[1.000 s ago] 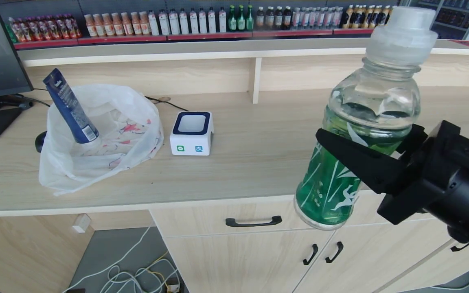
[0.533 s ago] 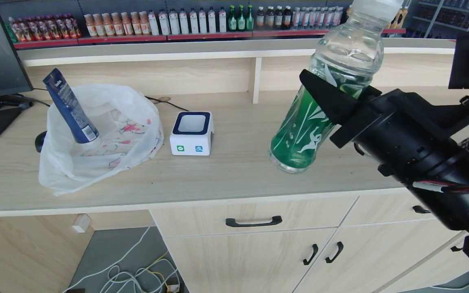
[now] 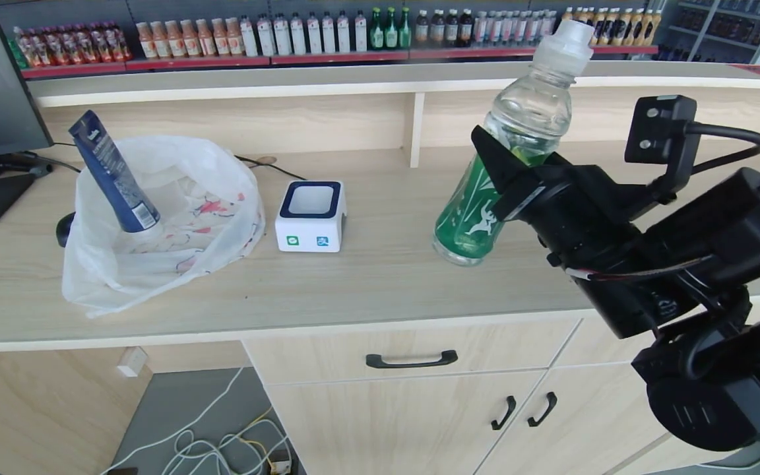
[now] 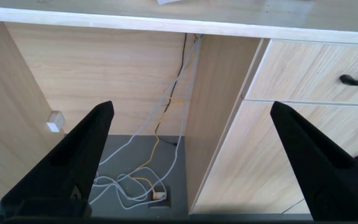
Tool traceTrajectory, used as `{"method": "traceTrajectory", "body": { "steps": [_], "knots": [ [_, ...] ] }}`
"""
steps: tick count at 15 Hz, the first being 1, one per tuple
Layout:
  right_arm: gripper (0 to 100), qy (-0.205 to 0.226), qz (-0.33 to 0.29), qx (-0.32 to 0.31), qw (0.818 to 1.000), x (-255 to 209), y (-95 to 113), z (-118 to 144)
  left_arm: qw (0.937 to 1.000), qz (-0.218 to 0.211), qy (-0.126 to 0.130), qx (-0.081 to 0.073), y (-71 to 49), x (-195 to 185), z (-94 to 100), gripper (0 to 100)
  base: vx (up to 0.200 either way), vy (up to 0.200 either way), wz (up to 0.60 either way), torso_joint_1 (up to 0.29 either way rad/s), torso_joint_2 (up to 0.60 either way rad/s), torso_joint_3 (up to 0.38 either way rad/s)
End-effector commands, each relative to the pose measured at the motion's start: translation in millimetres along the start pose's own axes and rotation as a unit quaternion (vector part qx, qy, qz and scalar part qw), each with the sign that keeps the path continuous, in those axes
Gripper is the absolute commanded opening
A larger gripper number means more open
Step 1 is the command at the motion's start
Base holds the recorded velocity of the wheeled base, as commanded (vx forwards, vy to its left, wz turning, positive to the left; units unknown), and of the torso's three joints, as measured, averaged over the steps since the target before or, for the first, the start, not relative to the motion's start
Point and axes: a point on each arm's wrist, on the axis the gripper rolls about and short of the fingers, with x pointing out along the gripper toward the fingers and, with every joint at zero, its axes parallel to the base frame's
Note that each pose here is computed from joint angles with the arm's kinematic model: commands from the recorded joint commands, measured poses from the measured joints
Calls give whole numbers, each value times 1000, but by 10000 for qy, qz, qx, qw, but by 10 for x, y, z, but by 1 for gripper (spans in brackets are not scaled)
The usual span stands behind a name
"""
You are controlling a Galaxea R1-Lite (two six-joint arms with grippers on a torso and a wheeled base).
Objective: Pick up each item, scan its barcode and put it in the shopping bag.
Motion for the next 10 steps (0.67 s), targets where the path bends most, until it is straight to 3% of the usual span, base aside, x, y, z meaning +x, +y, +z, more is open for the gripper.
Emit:
{"method": "traceTrajectory", "body": {
  "steps": [1, 4, 5, 7, 10],
  "knots": [
    [0, 107, -104, -73, 9999, 12, -19, -93, 10000, 2, 3, -3, 0, 1, 1, 100, 0, 0, 0, 0, 0, 0],
    [0, 27, -382, -230, 9990, 67, -30, -102, 10000, 2, 3, -11, 0, 1, 1, 100, 0, 0, 0, 0, 0, 0],
    [0, -274, -385, -233, 9986, 190, -10, -13, 10000, 2, 3, -11, 0, 1, 1, 100, 0, 0, 0, 0, 0, 0],
    [0, -448, -514, -243, 9974, 277, 7, 14, 10000, 2, 3, -11, 0, 1, 1, 100, 0, 0, 0, 0, 0, 0],
    [0, -525, -582, -200, 9967, 356, 47, -27, 10000, 2, 3, -11, 0, 1, 1, 100, 0, 200, 0, 2, 2, 6]
  ]
}}
